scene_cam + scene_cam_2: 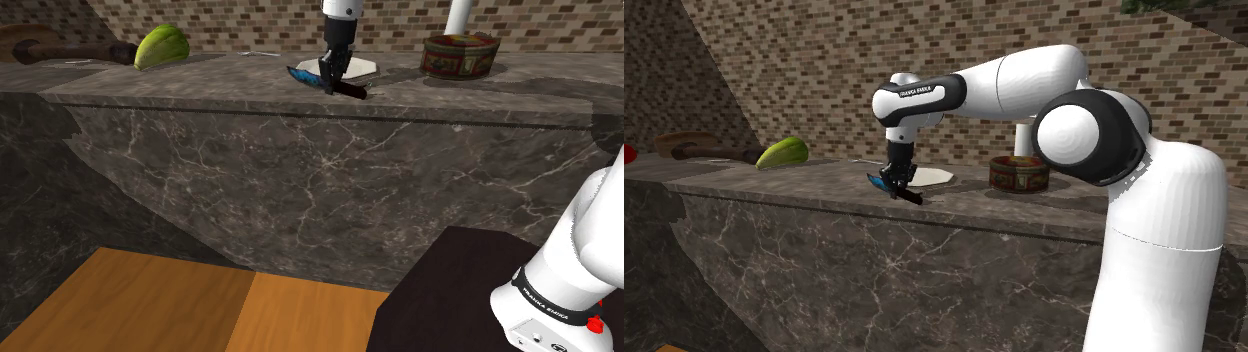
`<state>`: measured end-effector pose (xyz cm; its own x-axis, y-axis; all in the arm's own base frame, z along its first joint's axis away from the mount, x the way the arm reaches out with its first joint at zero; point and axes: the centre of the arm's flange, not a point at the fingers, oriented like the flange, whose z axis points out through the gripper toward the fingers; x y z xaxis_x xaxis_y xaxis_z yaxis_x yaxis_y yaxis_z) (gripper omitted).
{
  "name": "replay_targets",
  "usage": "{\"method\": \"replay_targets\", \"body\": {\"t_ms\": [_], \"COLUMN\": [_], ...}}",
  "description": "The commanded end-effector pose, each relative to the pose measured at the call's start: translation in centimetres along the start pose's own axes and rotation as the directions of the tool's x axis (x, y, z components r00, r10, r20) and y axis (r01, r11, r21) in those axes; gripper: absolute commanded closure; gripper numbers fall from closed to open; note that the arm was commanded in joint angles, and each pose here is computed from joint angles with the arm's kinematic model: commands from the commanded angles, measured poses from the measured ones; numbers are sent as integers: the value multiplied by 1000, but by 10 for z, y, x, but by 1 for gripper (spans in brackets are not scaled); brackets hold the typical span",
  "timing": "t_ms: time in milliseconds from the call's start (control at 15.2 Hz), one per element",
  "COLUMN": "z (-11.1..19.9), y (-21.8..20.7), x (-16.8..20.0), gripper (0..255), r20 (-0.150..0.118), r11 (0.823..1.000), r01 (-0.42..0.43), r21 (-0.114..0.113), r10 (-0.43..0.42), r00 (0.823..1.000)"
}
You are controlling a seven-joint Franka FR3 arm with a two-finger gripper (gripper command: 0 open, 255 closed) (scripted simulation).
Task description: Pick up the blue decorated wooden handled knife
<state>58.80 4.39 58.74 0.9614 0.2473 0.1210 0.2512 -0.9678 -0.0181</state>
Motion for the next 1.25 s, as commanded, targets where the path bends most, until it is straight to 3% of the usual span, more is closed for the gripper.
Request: {"method": "replay_targets", "body": {"t_ms": [0, 1188], "z": [0, -80], "y": [0, -1], "x": [0, 9], "gripper": [255, 255], "r20": [0, 0], "r11": [1000, 1000], "r01": [0, 0], "r21": [0, 0], "r10": [0, 0], "r00": [1000, 1000]}}
